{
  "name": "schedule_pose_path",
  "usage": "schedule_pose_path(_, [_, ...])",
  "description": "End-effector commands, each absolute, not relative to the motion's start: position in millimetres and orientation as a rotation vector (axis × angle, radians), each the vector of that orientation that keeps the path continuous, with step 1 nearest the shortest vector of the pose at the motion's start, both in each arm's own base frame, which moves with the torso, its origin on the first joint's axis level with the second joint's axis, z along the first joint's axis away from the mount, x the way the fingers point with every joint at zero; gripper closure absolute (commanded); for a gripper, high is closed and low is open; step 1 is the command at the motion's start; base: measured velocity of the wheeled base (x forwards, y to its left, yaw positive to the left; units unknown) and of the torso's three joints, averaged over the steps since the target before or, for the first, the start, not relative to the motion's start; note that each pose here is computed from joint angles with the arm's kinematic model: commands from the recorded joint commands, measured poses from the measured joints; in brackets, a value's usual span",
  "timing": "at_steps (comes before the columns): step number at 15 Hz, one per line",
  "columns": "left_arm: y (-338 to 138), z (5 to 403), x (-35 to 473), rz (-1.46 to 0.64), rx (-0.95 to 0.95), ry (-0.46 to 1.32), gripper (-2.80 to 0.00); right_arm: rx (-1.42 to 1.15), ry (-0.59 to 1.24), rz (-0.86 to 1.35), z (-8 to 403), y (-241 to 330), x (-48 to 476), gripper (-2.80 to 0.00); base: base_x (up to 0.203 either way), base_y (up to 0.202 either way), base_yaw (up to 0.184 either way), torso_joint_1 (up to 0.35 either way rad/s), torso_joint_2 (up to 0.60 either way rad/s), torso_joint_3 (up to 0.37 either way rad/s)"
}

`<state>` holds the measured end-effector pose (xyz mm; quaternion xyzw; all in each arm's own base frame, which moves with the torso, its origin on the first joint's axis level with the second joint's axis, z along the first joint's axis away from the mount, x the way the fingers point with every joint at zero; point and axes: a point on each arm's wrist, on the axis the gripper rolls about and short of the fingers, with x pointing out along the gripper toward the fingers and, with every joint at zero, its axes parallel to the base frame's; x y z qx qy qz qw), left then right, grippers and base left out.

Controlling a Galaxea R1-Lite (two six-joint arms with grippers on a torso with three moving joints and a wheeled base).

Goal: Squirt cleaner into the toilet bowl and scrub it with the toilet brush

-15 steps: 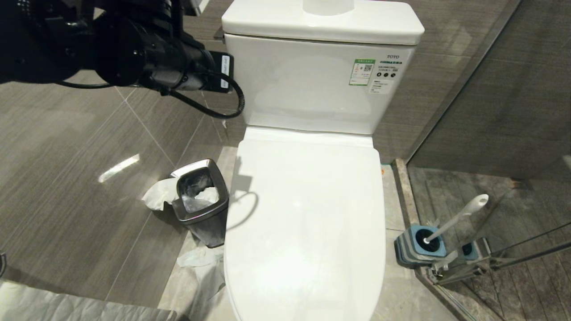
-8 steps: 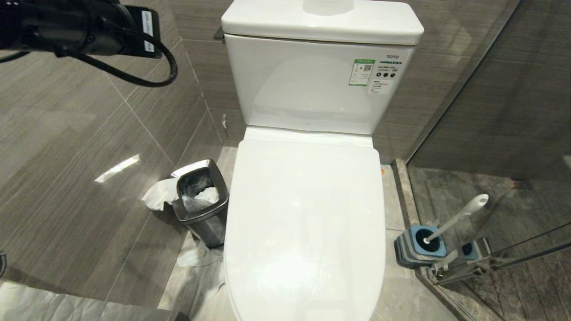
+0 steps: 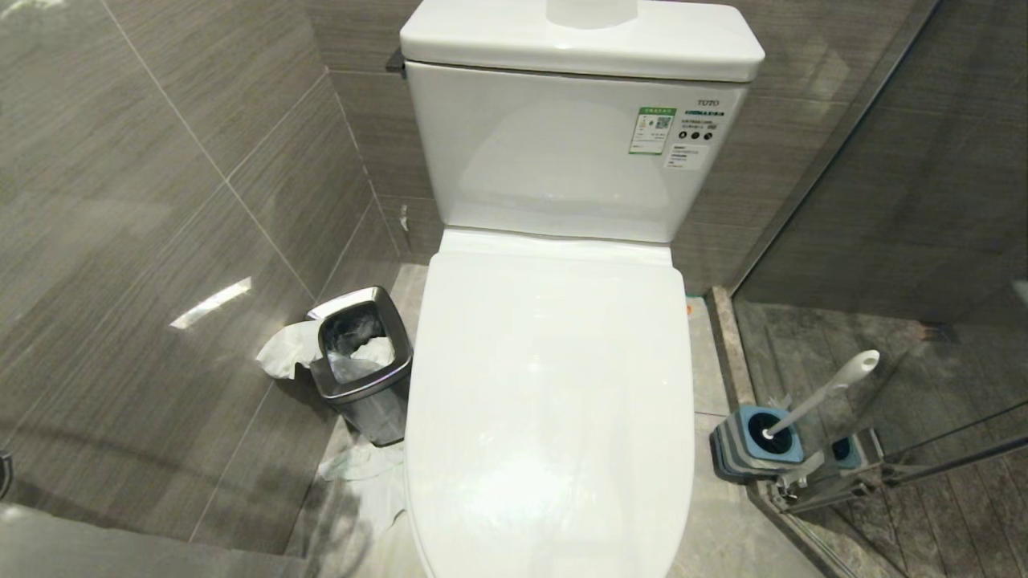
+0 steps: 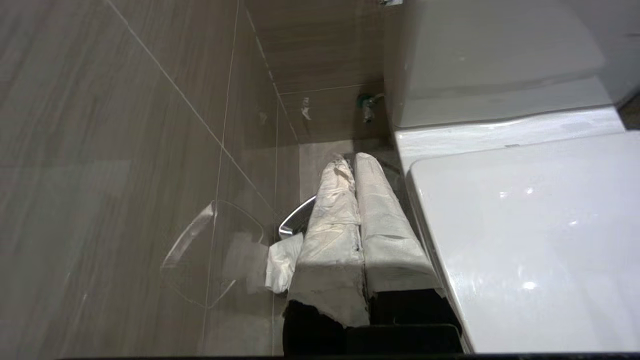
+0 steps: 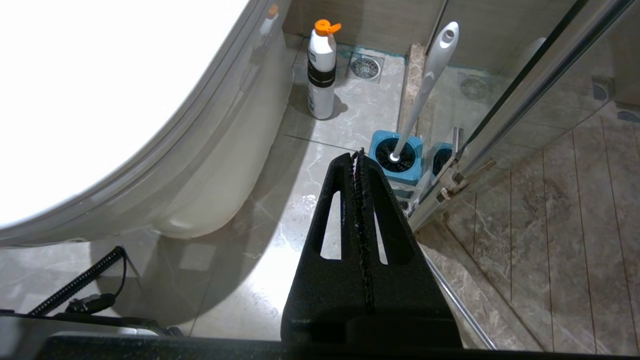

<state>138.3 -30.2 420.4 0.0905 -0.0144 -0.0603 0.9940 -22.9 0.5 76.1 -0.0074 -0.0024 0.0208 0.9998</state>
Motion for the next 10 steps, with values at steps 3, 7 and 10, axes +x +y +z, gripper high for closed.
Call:
schedule_pose_path(3, [-3, 403, 39, -0.098, 0.183, -0.101, 0.0, -0.015, -0.005, 0.043, 76, 0, -23, 0.0, 0.0, 0.0, 0.0, 0.0, 0.0, 0.0])
schedule_pose_path(7, [-3, 389, -4, -0.072, 0.141, -0.143, 0.0, -0.015, -0.005, 0.043, 76, 0, -23, 0.0, 0.0, 0.0, 0.0, 0.0, 0.0, 0.0])
schedule_pose_path(10, [-4, 379, -29, -0.042, 0.138, -0.182, 0.0, -0.015, -0.005, 0.043, 76, 0, -23, 0.0, 0.0, 0.0, 0.0, 0.0, 0.0, 0.0])
